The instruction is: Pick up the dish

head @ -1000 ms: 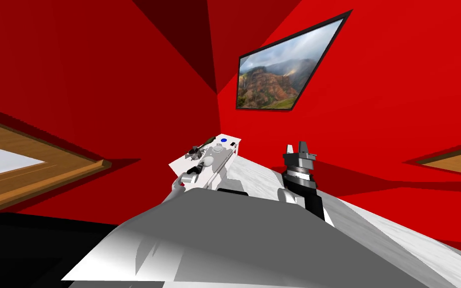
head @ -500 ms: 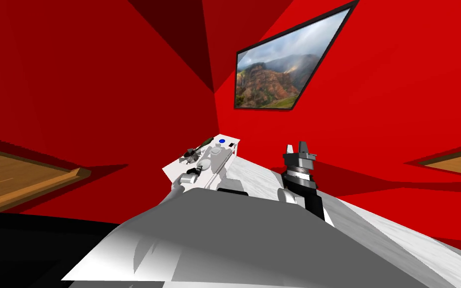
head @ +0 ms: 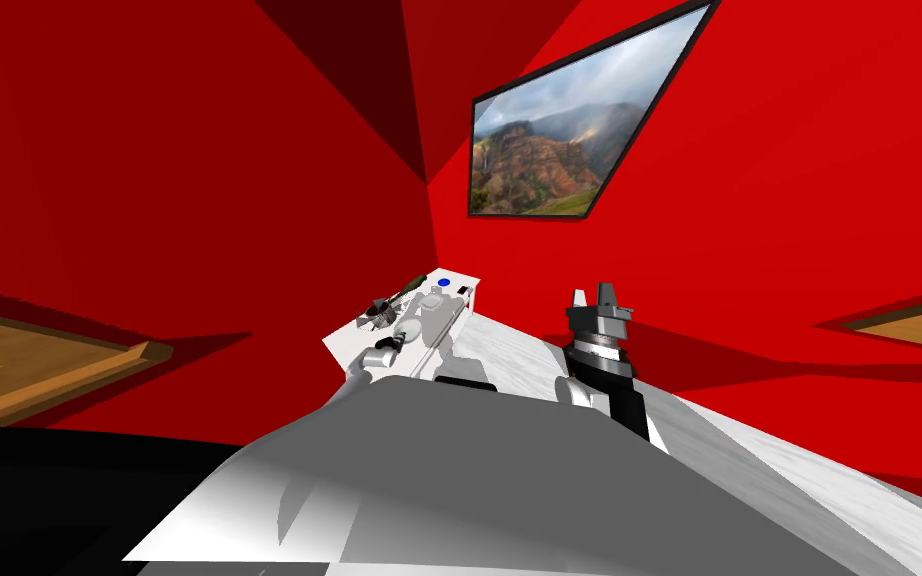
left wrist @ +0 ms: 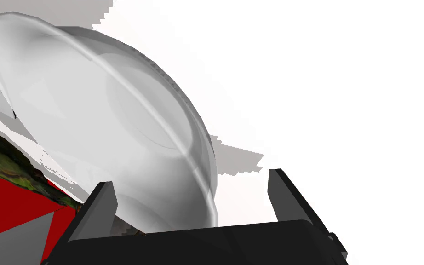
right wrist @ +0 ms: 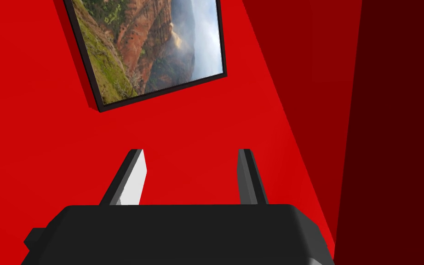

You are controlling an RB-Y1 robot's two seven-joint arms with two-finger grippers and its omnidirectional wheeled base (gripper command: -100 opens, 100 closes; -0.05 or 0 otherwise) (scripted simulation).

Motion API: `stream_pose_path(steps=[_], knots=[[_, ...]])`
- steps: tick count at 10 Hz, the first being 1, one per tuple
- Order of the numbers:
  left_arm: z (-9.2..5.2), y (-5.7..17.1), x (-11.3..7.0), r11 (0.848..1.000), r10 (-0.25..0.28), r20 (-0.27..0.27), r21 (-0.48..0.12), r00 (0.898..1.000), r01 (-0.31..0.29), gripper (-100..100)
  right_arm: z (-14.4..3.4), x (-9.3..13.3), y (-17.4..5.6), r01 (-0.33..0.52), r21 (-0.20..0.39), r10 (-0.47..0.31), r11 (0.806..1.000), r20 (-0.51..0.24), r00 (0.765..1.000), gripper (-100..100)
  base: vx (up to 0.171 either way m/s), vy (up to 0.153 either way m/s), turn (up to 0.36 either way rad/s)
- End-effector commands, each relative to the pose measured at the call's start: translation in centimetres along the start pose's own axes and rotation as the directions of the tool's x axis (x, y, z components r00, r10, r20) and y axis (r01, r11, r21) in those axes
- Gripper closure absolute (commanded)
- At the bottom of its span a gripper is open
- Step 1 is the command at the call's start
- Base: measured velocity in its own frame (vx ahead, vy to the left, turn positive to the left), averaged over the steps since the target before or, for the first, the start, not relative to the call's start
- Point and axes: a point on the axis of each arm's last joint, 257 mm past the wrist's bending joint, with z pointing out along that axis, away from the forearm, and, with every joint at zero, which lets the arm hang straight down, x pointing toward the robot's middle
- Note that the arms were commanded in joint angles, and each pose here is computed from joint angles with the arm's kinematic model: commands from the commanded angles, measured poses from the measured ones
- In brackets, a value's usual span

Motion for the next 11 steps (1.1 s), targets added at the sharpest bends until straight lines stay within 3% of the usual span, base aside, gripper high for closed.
stream_pose_path(steps=[1, 2, 3, 7, 8, 9, 11], knots=[[0.36, 0.27, 0.33, 1.0, -0.002, 0.001, 0.002, 1.0, 0.002, -100, 0.0, 0.0, 0.0, 0.0, 0.0, 0.0, 1.0, 0.0, 1.0, 0, 0.024, 0.031, -0.015], [0.27, 0.2, 0.17, 1.0, -0.001, 0.001, 0.0, 1.0, 0.001, -100, 0.0, 0.0, 0.0, 0.0, 0.0, 0.0, 1.0, 0.0, 1.0, 0, 0.011, 0.013, -0.005], [0.3, 0.19, 0.19, 1.0, -0.001, 0.001, 0.002, 1.0, 0.001, 100, 0.0, 0.0, 0.0, 0.0, 0.0, 0.0, 1.0, 0.0, 1.0, 0, 0.0, 0.0, 0.0], [0.3, 0.22, 0.22, 1.0, -0.002, 0.001, 0.001, 1.0, 0.002, 100, 0.0, 0.0, 0.0, 0.0, 0.0, 0.0, 1.0, 0.0, 1.0, 0, 0.0, 0.0, 0.0], [0.3, 0.23, 0.22, 1.0, -0.002, 0.0, 0.001, 1.0, 0.002, 0, 0.0, 0.0, 0.0, 0.0, 0.0, 0.0, 1.0, 0.0, 1.0, 0, 0.0, 0.0, 0.0], [-0.15, -0.07, -0.05, 1.0, 0.0, 0.0, 0.001, 1.0, 0.0, 100, 0.0, 0.0, 0.0, 0.0, 0.0, 0.0, 1.0, 0.0, 1.0, 0, -0.015, -0.019, 0.02], [-0.54, -0.32, -0.3, 1.0, 0.003, -0.002, 0.001, 1.0, -0.003, 100, 0.0, 0.0, 0.0, 0.0, 0.0, 0.0, 1.0, 0.0, 1.0, 0, -0.025, -0.03, 0.019]])
